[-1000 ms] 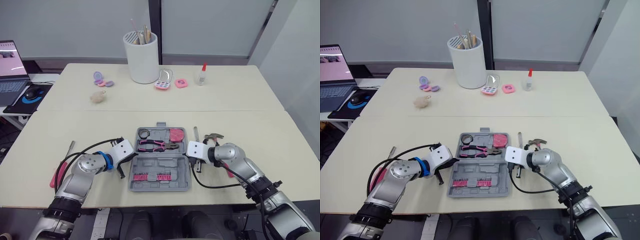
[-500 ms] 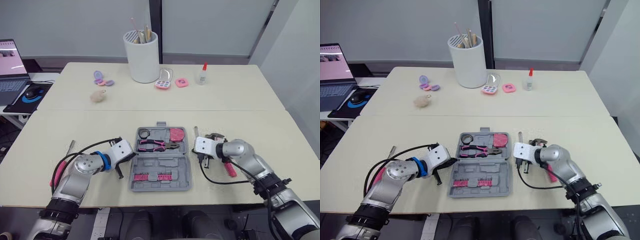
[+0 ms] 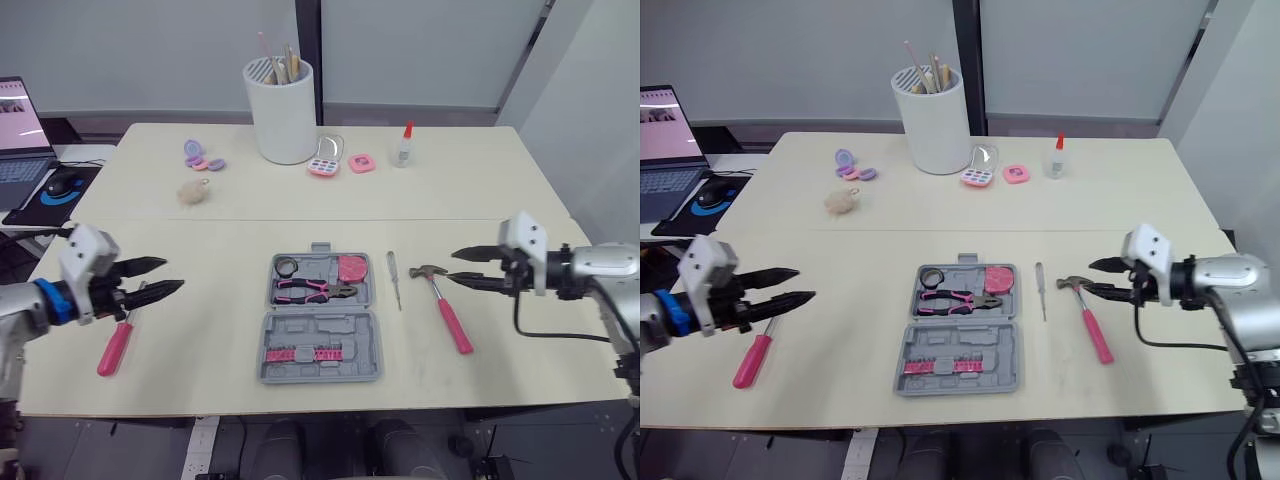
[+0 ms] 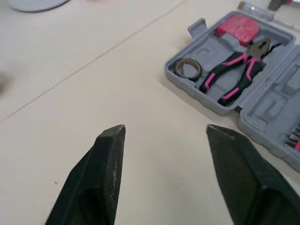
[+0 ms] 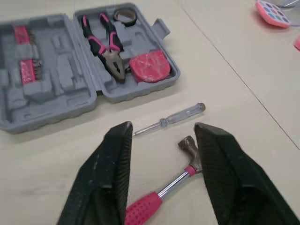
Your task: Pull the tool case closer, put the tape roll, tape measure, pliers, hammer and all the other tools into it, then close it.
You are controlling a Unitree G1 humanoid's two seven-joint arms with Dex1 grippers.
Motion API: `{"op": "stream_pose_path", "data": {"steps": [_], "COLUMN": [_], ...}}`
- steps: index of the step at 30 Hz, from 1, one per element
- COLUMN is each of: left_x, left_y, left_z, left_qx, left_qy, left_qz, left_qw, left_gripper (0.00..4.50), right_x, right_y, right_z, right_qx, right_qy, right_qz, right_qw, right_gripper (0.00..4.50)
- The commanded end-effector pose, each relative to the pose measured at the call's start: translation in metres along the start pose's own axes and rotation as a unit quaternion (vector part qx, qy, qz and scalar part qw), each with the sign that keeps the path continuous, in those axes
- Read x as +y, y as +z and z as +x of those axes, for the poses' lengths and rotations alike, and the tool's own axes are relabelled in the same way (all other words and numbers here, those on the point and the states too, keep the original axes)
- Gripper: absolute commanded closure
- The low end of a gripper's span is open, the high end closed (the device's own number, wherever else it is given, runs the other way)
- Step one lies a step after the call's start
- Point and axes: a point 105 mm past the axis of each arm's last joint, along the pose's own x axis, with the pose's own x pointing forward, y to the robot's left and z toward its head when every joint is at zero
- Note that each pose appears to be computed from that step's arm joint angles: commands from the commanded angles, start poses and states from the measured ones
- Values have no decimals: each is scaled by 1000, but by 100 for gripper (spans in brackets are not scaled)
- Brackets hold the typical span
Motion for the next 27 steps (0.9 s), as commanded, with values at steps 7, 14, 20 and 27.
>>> {"op": "stream_pose_path", "data": {"steps": [7, 14, 20, 27], "left_x": [58, 68, 68, 66], "left_y": [-10, -37, -34, -34], "left_z": [-99, -123, -116, -113], "left_qx": [-3, 16, 13, 15], "left_qy": [146, 195, 182, 175], "left_qz": [-85, -106, -102, -100], "left_qw": [986, 975, 978, 979], "left_gripper": [0, 0, 0, 0], "right_x": [-36, -38, -41, -38], "right_y": [-15, -36, -35, -43], "right_z": [-86, -90, -86, -87], "right_qx": [2, 13, 15, 24], "right_qy": [-132, -154, -158, -159], "right_qz": [70, 82, 77, 82], "right_qw": [989, 984, 984, 984], "right_gripper": [3, 3, 3, 3]}}
